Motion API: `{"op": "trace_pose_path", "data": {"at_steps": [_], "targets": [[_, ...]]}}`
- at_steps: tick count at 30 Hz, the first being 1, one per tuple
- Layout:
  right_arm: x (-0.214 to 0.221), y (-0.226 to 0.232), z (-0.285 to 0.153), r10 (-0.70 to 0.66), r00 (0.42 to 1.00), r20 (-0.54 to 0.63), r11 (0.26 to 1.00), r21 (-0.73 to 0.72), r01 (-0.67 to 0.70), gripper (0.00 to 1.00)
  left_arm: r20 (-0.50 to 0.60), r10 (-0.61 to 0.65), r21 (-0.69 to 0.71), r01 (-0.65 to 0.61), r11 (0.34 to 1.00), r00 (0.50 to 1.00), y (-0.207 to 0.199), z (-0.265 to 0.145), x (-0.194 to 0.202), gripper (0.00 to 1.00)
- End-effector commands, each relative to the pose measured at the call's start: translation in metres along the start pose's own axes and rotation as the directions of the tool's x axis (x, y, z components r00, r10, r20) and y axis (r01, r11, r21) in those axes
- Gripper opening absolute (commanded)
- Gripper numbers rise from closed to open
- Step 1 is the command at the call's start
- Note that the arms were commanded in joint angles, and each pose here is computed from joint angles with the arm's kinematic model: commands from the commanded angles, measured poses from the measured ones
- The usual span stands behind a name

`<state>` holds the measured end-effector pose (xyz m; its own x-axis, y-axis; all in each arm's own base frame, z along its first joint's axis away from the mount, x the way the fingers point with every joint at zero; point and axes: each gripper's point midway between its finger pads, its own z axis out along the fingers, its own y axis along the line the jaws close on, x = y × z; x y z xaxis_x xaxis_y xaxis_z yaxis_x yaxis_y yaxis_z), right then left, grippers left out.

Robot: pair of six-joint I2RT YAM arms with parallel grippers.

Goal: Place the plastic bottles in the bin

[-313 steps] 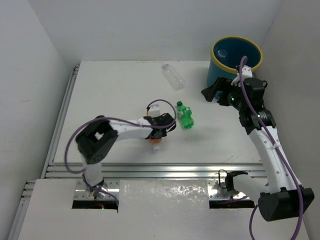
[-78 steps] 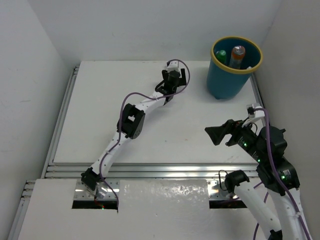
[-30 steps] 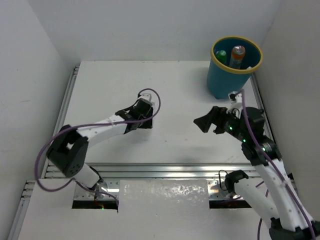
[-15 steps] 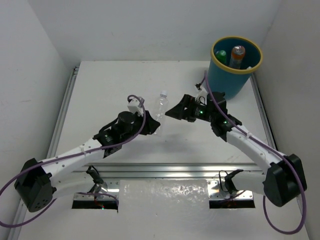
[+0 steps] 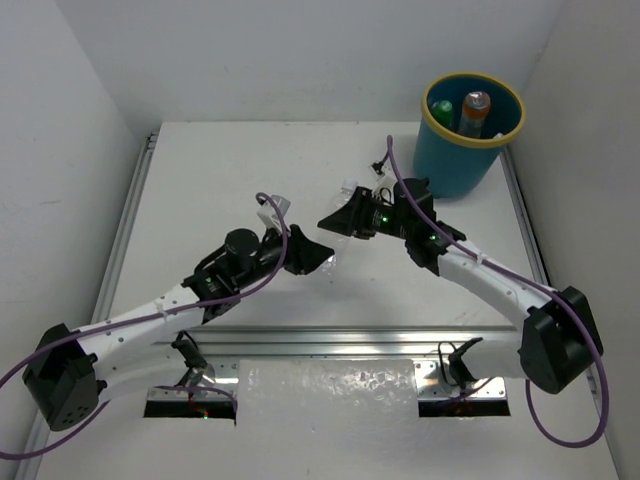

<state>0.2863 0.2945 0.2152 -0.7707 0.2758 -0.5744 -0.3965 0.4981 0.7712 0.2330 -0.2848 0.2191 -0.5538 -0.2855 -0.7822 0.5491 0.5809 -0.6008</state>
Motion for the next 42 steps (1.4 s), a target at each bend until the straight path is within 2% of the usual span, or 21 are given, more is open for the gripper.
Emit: {"op": "trace_pose_path", "data": {"at_steps": [1,2,3,4,5,6,8,10,11,14,18,20,23,24,25,26,29,32,37,40,42], "targets": [[-0.024,0.024,0.001,-0.039,0.997,0.072,0.997,-0.063,0.044,0.2,0.046,0.001,0.065,-0.004,0.998,0.999,-0.018,0.001,-0.013,0.0],[-0.024,0.025,0.0,-0.039,0.997,0.072,0.997,-0.068,0.044,0.09,0.054,0.003,0.05,-0.006,0.999,0.999,-0.016,0.001,-0.016,0.01],[-0.024,0.026,-0.001,-0.037,0.997,0.068,0.997,-0.07,0.042,0.0,0.059,0.003,-0.009,-0.003,1.0,0.998,-0.006,0.002,-0.017,0.14],[-0.025,0.028,-0.001,-0.041,0.997,0.068,0.996,-0.072,0.046,0.0,0.061,0.004,-0.042,-0.001,0.999,0.998,-0.001,0.002,-0.018,0.25],[-0.026,0.03,-0.003,-0.061,0.996,0.072,0.995,-0.073,0.066,0.0,0.079,0.008,-0.065,-0.003,0.998,0.997,-0.002,0.003,-0.029,0.4],[-0.026,0.025,-0.004,-0.066,0.996,0.061,0.997,-0.041,0.068,0.0,0.084,0.012,-0.156,0.002,0.988,0.996,0.013,0.001,-0.031,0.66],[-0.055,0.026,-0.009,-0.176,0.976,0.129,0.984,0.045,0.171,0.0,0.064,0.015,-0.265,0.003,0.964,0.998,0.023,-0.008,-0.04,0.8],[-0.09,0.03,-0.024,-0.252,0.953,0.169,0.962,0.151,0.228,0.0,0.129,0.028,-0.378,0.023,0.926,0.991,0.029,-0.025,-0.069,0.84],[-0.105,0.029,-0.031,-0.326,0.927,0.185,0.935,0.206,0.288,0.0,0.093,0.023,-0.454,0.022,0.891,0.995,0.041,-0.038,-0.062,0.88],[-0.178,0.004,-0.073,-0.43,0.863,0.265,0.842,0.462,0.277,0.0,0.142,0.051,-0.618,0.049,0.784,0.989,0.058,-0.084,-0.084,0.89],[-0.259,-0.016,-0.114,-0.587,0.753,0.296,0.684,0.678,0.267,0.0,0.085,0.073,-0.664,0.002,0.748,0.994,0.06,-0.115,-0.082,0.89],[-0.305,-0.021,-0.141,-0.7,0.657,0.279,0.547,0.802,0.242,0.0,0.013,0.088,-0.683,-0.056,0.729,0.996,0.067,-0.121,-0.071,0.89],[-0.354,-0.049,-0.174,-0.78,0.589,0.209,0.354,0.924,0.141,0.0,-0.123,0.107,-0.667,-0.162,0.727,0.987,0.078,-0.119,-0.043,0.86],[-0.373,-0.048,-0.187,-0.812,0.541,0.217,0.316,0.944,0.097,0.0,-0.135,0.113,-0.662,-0.175,0.729,0.984,0.081,-0.117,-0.037,0.86],[-0.386,-0.058,-0.196,-0.846,0.518,0.129,0.202,0.976,0.086,0.0,-0.151,0.115,-0.665,-0.187,0.724,0.982,0.092,-0.119,-0.022,0.86],[-0.402,-0.051,-0.204,-0.88,0.456,0.132,0.17,0.984,0.043,0.0,-0.116,0.124,-0.645,-0.17,0.745,0.985,0.09,-0.113,-0.026,0.87],[-0.428,-0.074,-0.212,-0.889,0.456,0.046,0.042,0.999,-0.019,0.01,-0.095,0.134,-0.588,-0.164,0.792,0.986,0.076,-0.108,-0.034,0.87],[-0.447,-0.099,-0.213,-0.878,0.475,0.052,0.031,0.998,-0.051,0.02,-0.059,0.124,-0.606,-0.135,0.784,0.99,0.089,-0.113,-0.04,0.87],[-0.448,-0.132,-0.211,-0.847,0.528,0.058,0.037,0.998,-0.05,0.05,-0.129,0.108,-0.571,-0.163,0.804,0.986,0.089,-0.101,-0.026,0.87],[-0.439,-0.149,-0.201,-0.807,0.58,0.109,0.116,0.993,-0.025,0.22,-0.146,0.108,-0.561,-0.172,0.81,0.983,0.088,-0.099,-0.024,0.87],[-0.434,-0.159,-0.202,-0.785,0.609,0.111,0.131,0.991,-0.011,0.25,-0.139,0.111,-0.556,-0.17,0.814,0.984,0.086,-0.099,-0.025,0.87]]}}
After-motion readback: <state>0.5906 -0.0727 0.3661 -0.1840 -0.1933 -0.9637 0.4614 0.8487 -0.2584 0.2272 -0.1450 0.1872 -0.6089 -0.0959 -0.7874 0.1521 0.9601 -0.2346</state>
